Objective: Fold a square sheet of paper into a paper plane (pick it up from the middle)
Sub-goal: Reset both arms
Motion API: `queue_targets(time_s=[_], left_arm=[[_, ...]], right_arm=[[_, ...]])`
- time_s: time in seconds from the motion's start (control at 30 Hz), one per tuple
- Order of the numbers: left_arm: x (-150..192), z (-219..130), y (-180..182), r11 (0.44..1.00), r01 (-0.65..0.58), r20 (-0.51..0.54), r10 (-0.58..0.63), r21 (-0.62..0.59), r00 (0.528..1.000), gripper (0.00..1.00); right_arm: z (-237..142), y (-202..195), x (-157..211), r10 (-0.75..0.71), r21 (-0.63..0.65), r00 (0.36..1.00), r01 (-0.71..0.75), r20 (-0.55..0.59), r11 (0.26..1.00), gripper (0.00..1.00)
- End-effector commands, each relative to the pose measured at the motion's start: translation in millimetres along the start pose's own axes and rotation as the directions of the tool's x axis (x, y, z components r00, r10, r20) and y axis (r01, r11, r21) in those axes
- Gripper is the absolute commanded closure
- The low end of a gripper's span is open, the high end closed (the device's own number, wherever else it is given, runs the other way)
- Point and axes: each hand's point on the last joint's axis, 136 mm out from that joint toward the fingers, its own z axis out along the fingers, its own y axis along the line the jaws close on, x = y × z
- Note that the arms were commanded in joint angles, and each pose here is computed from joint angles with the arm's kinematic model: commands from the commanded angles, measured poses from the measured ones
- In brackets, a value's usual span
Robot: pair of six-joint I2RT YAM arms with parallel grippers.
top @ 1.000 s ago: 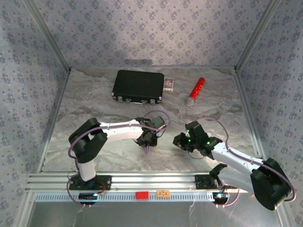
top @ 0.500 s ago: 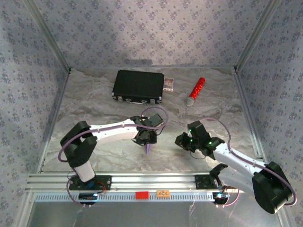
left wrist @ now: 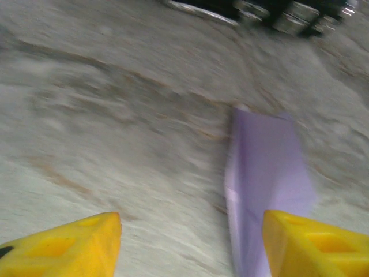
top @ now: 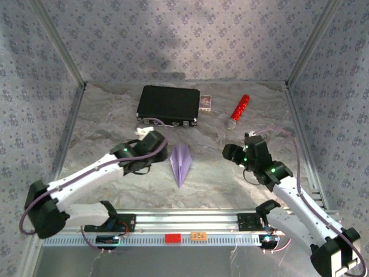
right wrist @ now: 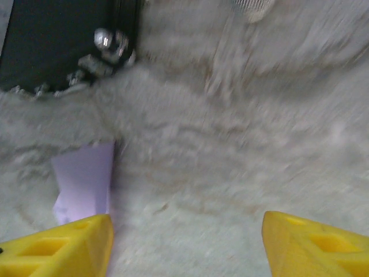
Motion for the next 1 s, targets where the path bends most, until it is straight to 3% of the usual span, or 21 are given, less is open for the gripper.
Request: queue_targets(time_s=[0.0,0.07,0.1,0.23,0.33,0.43,0.57,0.67,0.8,0.9,0.97], left_arm=[[-25.7,-1.3,40.5,0.996,-0.027,0.13,0.038,-0.082,0.991,0.23],[-44.8,-3.9,69.0,0.991,0.01,0.209,0.019,-0.134,0.978,0.04],[-53.6,-5.5,81.6,0.987,0.029,0.236,0.01,-0.161,0.972,0.0],[-83.6,-6.7,139.9,0.944,0.126,0.354,-0.01,-0.305,0.935,0.0],[-93.7,-0.5,170.1,0.911,0.131,0.394,0.037,-0.391,0.918,0.0],[-99.5,10.1,189.3,0.886,0.119,0.433,0.098,-0.447,0.896,0.0],[-100.4,36.9,199.2,0.887,0.072,0.442,0.156,-0.457,0.883,0.0],[-100.4,59.8,207.5,0.888,0.078,0.443,0.149,-0.454,0.884,0.0],[-102.8,82.6,202.6,0.894,0.008,0.437,0.211,-0.448,0.875,0.0],[-109.2,87.1,203.0,0.937,0.014,0.493,0.171,-0.349,0.853,0.0],[-115.8,89.0,209.4,0.957,0.028,0.527,0.134,-0.288,0.839,0.0]], right_arm=[[-14.8,-43.2,-42.6,-0.211,0.297,0.965,0.158,0.155,0.942,0.25],[-13.4,-58.7,-60.2,-0.315,0.409,0.928,0.212,0.201,0.887,0.24],[-9.3,-63.4,-65.1,-0.367,0.442,0.907,0.248,0.207,0.862,0.24],[18.1,-94.7,-77.7,-0.485,0.574,0.856,0.31,0.178,0.758,0.22],[46.9,-117.1,-78.8,-0.464,0.56,0.871,0.304,0.165,0.771,0.22],[67.0,-119.8,-86.2,-0.473,0.516,0.853,0.308,0.222,0.799,0.22],[93.5,-114.4,-93.3,-0.518,0.455,0.824,0.38,0.228,0.805,0.21],[104.6,-102.5,-95.0,-0.605,0.404,0.763,0.491,0.228,0.772,0.21],[105.1,-116.4,-93.6,-0.535,0.34,0.8,0.439,0.273,0.831,0.2],[106.4,-118.7,-86.1,-0.533,0.314,0.785,0.443,0.316,0.84,0.19],[108.3,-127.0,-88.5,-0.525,0.355,0.781,0.41,0.339,0.84,0.12]])
